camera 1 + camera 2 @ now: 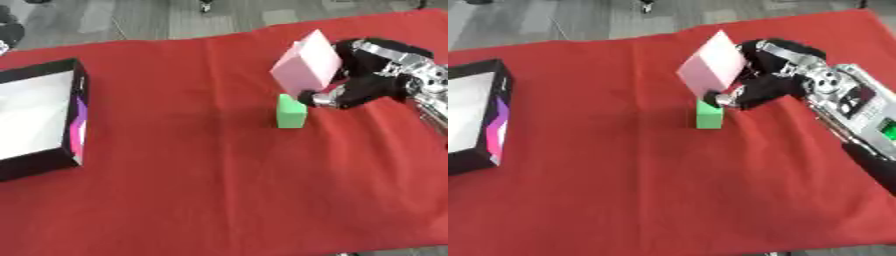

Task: Pick up the objects with one hand, pass them to the other hand, and then place them into the box on the other side of the table.

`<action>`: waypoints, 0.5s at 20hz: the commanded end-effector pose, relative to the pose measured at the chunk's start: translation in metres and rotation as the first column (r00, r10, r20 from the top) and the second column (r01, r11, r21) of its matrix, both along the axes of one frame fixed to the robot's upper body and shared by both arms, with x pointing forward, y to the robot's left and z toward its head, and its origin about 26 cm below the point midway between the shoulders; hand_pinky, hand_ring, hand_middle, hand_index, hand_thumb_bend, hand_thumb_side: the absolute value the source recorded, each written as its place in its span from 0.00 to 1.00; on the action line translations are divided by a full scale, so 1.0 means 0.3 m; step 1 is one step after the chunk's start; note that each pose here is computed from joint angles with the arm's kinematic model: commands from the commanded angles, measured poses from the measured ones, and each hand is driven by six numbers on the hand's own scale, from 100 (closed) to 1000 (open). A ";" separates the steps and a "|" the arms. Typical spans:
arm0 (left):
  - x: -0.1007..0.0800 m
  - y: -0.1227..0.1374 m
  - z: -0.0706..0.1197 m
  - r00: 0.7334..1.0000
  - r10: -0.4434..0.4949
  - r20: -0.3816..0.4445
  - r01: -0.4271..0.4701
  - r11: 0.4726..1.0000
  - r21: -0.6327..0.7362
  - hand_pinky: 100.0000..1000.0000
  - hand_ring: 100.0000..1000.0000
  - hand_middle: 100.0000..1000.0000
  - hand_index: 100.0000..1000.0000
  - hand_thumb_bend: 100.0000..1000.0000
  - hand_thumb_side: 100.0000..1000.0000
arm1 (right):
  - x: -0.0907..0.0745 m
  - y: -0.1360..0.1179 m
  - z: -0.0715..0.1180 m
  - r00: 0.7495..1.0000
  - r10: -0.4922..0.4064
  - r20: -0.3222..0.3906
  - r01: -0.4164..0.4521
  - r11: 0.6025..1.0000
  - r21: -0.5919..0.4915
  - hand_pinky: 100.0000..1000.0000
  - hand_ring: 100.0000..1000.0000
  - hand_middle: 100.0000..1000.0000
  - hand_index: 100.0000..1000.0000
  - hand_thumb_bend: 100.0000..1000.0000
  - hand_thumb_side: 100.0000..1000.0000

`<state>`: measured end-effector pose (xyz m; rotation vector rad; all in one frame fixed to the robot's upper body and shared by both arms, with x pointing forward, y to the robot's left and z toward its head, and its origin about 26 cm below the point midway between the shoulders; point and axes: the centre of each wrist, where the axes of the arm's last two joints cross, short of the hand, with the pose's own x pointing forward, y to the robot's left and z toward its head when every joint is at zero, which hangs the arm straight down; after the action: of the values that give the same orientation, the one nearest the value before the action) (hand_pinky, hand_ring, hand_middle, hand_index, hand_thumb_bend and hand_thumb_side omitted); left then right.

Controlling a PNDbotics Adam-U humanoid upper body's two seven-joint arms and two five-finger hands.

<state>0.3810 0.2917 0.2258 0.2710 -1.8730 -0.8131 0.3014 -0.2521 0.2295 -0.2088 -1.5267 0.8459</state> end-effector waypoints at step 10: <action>-0.154 -0.196 0.202 0.979 -0.201 0.029 0.180 0.925 0.333 0.82 0.83 0.79 0.85 0.50 0.54 | 0.074 0.158 -0.039 0.948 0.175 0.267 -0.167 0.985 -0.050 0.84 0.66 0.47 0.60 0.27 0.00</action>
<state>0.3410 0.2320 0.2737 0.2763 -1.8397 -1.2227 0.3223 -0.2075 0.2125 -0.1969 -1.7581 0.9910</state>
